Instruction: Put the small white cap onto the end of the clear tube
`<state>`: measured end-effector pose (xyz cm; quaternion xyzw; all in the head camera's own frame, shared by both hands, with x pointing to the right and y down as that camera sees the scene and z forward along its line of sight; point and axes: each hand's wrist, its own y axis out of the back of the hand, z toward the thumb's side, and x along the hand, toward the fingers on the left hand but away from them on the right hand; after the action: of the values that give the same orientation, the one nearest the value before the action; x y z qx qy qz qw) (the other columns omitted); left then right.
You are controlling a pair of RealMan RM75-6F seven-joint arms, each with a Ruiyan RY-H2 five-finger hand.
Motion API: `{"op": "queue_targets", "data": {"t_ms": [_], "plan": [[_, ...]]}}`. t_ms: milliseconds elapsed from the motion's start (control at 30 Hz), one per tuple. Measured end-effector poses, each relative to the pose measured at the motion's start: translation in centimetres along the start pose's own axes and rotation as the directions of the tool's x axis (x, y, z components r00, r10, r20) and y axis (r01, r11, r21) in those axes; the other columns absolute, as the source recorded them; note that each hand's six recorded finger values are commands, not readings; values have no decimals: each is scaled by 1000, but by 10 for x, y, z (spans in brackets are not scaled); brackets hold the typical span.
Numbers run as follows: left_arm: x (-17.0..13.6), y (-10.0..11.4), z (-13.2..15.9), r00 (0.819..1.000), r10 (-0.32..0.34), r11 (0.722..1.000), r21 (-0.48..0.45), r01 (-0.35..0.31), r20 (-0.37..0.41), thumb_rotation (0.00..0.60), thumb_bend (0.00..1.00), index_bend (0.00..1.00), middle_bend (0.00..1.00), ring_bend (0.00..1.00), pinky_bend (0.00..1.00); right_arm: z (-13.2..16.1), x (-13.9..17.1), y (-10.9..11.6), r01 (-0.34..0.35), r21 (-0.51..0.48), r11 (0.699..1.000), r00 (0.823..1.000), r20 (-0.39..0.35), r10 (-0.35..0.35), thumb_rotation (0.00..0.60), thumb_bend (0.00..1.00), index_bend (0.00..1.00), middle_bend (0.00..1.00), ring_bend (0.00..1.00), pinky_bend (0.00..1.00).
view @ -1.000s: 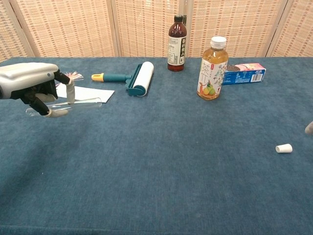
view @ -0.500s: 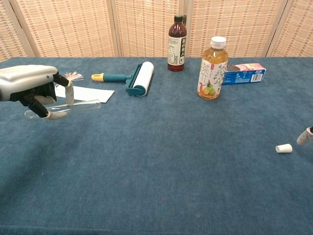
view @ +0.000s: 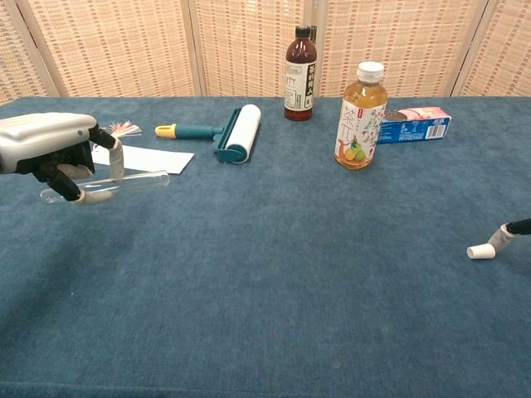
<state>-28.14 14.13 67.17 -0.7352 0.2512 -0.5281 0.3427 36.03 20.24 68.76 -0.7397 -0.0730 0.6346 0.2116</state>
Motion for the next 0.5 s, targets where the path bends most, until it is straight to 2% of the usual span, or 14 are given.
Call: {"op": "queue_targets", "data": {"t_ms": [500], "plan": [[0,0,-1,1000,-1,1000,-4,1,-1,600,326,634,1000,1000,1000,23,8,9,39,44,998,998,-60,-36,600,421,177,954,968,900]]}}
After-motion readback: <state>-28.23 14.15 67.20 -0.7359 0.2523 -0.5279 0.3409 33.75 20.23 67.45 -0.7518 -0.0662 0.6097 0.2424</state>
